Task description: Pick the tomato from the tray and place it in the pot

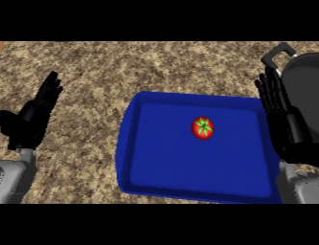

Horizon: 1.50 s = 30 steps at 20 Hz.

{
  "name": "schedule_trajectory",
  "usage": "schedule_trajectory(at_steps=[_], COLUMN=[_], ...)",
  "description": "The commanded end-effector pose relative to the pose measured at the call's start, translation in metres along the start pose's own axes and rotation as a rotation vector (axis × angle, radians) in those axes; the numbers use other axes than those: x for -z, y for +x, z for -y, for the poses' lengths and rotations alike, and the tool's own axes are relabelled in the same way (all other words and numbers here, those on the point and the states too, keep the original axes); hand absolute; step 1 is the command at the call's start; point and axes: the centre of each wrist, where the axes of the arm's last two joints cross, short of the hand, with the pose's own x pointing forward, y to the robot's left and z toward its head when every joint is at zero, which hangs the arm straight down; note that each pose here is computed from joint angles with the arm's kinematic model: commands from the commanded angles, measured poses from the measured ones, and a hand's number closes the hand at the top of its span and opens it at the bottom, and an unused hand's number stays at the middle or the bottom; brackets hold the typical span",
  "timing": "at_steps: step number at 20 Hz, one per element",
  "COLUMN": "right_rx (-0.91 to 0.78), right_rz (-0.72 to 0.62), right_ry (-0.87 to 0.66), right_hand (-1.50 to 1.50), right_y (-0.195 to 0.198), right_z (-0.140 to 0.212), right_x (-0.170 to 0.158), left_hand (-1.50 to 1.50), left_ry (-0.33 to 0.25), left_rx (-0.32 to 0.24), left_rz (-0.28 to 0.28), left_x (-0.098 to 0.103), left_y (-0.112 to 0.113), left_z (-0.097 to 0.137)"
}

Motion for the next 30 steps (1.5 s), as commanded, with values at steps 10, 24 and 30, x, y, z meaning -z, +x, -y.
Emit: schedule_trajectory(at_steps=[10, 24, 30], right_rx=[-0.292, -0.339, -0.289], right_rz=[0.275, 0.022, -0.165], right_ry=[0.282, 0.561, 0.591], right_hand=[-1.50, -1.50, -1.50], right_y=[-0.015, 0.068, 0.086], right_z=[-0.031, -0.002, -0.042], right_x=[0.010, 0.030, 0.065], left_hand=[0.00, 0.00, 0.00], left_ry=[-0.284, -0.252, -0.286], left_rx=[-0.084, -0.082, -0.077], left_rz=[-0.290, -0.299, -0.291], left_x=[-0.039, -0.043, -0.047], left_y=[-0.054, -0.053, -0.044], left_z=[0.070, 0.055, 0.059])
